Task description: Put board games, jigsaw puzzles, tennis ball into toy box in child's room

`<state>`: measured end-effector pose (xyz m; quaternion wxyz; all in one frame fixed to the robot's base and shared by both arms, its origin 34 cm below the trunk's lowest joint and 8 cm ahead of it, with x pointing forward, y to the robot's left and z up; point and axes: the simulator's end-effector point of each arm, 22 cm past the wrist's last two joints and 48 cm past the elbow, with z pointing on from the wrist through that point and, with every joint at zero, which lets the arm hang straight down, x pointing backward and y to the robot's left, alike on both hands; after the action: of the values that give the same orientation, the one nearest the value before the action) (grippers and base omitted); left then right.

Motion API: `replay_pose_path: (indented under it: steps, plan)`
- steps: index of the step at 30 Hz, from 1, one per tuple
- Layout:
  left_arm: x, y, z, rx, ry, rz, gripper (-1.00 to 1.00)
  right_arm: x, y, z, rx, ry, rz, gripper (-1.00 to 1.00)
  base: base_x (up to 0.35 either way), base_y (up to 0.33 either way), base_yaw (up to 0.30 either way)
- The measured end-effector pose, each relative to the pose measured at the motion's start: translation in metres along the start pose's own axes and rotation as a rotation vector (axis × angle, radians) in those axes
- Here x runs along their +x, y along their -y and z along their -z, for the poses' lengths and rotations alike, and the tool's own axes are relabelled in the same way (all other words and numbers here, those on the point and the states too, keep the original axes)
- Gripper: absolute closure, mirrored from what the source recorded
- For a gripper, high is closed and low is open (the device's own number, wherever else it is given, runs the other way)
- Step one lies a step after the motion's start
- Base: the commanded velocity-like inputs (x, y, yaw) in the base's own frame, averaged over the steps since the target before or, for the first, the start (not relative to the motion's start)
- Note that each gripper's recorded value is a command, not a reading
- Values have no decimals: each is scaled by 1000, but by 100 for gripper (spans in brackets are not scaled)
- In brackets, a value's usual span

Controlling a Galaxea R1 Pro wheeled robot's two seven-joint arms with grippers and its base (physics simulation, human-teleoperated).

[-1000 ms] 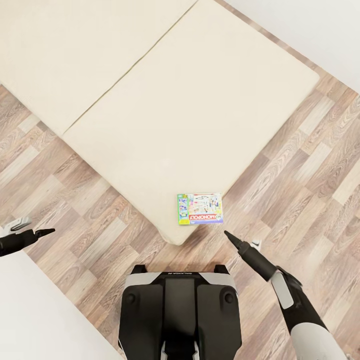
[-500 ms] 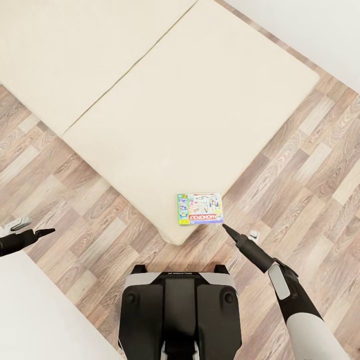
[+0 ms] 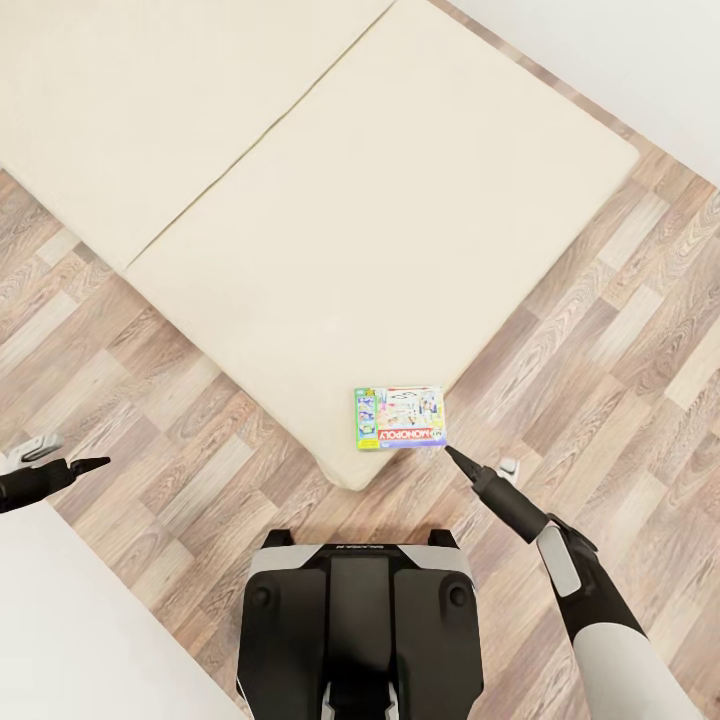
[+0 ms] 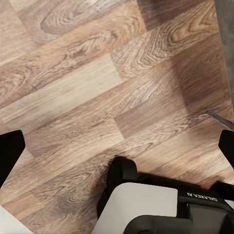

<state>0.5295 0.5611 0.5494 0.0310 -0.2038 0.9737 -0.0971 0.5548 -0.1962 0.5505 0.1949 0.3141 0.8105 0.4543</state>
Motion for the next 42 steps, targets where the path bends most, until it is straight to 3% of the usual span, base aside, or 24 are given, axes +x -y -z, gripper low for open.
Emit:
replay_pose_path:
  steps: [42]
  plan:
    - [0, -1, 0, -2, 1, -1, -100, -19, -9, -13, -17, 8, 43, -100, 0, 0, 0]
